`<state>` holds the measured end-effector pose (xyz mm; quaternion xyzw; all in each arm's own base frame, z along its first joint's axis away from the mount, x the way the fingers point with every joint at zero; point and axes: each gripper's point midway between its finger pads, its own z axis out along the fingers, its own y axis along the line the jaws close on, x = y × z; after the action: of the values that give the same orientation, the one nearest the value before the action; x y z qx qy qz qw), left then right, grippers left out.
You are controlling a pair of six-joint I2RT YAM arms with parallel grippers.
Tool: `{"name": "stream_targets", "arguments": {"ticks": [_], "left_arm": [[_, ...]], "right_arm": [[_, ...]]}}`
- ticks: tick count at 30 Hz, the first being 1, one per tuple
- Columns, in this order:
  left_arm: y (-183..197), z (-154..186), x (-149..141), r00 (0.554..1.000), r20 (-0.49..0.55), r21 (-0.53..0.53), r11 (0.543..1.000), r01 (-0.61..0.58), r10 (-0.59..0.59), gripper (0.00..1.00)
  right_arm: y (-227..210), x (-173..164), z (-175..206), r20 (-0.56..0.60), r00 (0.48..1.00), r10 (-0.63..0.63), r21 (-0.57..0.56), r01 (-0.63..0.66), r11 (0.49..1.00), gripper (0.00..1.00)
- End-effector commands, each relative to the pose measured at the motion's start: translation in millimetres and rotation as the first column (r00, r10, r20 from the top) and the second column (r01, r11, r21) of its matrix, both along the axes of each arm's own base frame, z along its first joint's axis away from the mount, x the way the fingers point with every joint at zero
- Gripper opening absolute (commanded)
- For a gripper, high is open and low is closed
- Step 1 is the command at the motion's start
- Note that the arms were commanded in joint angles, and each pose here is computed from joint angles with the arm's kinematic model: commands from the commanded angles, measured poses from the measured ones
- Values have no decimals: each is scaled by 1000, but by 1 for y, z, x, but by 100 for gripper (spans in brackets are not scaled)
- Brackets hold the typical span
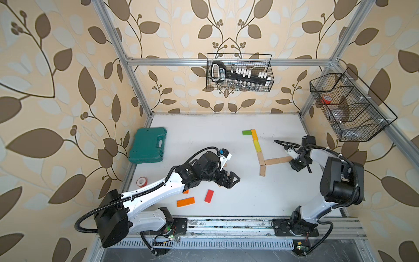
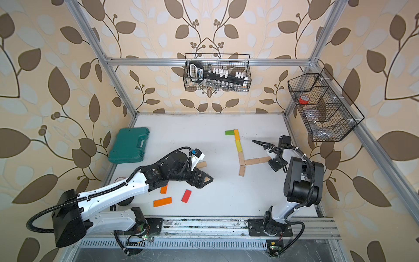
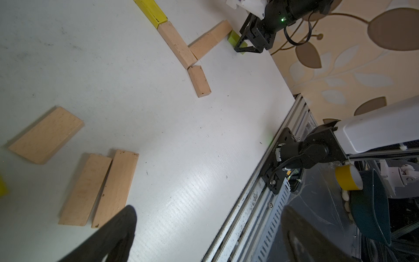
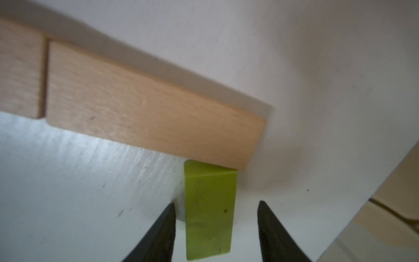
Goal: Assemble a giraffe with building blocks
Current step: Assemble the building block at the center of the board.
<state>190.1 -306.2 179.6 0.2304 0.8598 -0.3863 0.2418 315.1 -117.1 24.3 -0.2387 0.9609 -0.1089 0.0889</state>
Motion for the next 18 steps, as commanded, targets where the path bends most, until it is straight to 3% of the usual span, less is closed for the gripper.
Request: {"name": "stream_targets", "arguments": {"ticks": [1, 6, 10, 15, 18], "left_arm": [[-2, 15, -2, 999, 47, -36, 999, 24, -23, 99], [-1, 17, -3, 999, 45, -40, 999, 21, -19, 99], [0, 19, -3, 999, 39, -36, 999, 12, -11, 99], [7, 25, -4, 999, 32, -27, 1000, -17, 18, 99], [15, 30, -2, 998, 40, -12, 999, -52, 53, 99]], "right_arm": [[12, -10, -6, -42, 999, 14, 52, -12, 999, 60], [17, 7, 17, 36, 999, 22, 45, -24, 999, 64], [25, 41, 58, 161, 987, 22, 0, -22, 1000, 65], [48, 83, 132, 363, 932, -9, -10, 14, 1000, 65], [69, 99, 181, 479, 873, -93, 73, 66, 995, 67]]}}
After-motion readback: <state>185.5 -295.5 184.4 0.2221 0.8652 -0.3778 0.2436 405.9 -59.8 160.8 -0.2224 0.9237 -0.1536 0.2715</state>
